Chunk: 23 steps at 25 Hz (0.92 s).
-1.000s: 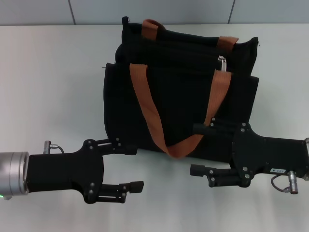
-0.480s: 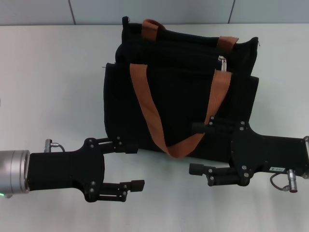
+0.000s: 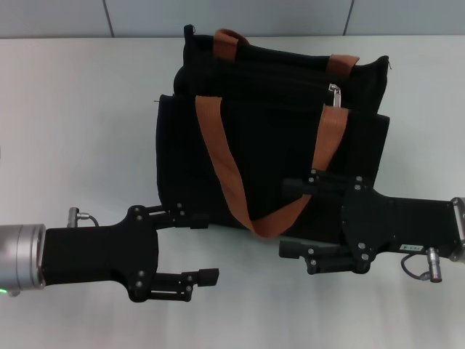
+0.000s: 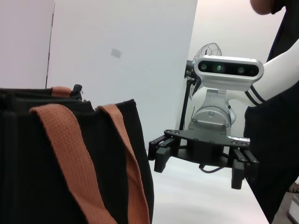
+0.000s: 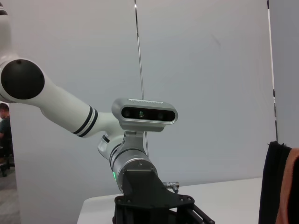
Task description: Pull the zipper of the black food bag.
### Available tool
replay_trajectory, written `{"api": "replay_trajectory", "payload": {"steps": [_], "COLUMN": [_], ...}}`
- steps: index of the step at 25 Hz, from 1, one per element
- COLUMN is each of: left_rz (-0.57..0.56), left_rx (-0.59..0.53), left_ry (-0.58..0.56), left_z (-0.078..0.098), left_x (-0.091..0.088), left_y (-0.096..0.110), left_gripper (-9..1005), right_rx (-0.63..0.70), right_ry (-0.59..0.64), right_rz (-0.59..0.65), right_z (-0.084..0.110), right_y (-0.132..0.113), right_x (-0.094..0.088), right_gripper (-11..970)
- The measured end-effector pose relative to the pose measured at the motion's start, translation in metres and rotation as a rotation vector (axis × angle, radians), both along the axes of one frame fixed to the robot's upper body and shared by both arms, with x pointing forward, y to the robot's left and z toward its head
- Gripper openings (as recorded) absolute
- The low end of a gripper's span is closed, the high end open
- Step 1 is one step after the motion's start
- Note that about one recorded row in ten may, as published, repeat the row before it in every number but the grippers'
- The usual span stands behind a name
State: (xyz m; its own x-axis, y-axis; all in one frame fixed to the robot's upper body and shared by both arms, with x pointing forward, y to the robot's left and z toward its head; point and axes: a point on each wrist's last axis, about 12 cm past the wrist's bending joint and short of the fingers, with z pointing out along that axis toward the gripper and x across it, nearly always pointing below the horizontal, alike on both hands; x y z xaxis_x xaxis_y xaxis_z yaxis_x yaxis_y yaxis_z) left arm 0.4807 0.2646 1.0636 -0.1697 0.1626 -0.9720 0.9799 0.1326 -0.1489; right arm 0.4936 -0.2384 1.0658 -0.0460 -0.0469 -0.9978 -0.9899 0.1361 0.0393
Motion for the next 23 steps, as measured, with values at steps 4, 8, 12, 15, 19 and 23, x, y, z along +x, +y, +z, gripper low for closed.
{"api": "replay_trajectory", "payload": {"steps": [4, 8, 12, 15, 19, 23], "left_rz": [-0.007, -0.002, 0.002, -0.002, -0.009, -0.003], "left_rx": [-0.013, -0.019, -0.031, -0.045, -0.059, -0.062], "left_ry": [0.011, 0.013, 0.005, -0.002, -0.008, -0.015], "left_z": [0.0012, 0.0018, 0.0027, 0.0055, 0.0089, 0.0095], "left_x": [0.0016, 0.0015, 0.0003, 0.0015, 0.0026, 0.0022], "left_y": [-0.0026, -0.0012, 0.0003, -0.0003, 0.0002, 0.0024], "left_gripper": [802, 802, 802, 802, 802, 802], "right_rx": [0.004, 0.004, 0.005, 0.006, 0.004, 0.003], "right_ry": [0.001, 0.015, 0.015, 0.016, 0.012, 0.010], "right_rz": [0.008, 0.019, 0.022, 0.016, 0.020, 0.022], "right_z": [0.0029, 0.0051, 0.0057, 0.0054, 0.0048, 0.0048], "right_y": [0.0023, 0.0039, 0.0034, 0.0019, 0.0019, 0.0022], "right_x": [0.0035, 0.0062, 0.0062, 0.0054, 0.0046, 0.0045], "right_gripper": [829, 829, 829, 829, 829, 829]}}
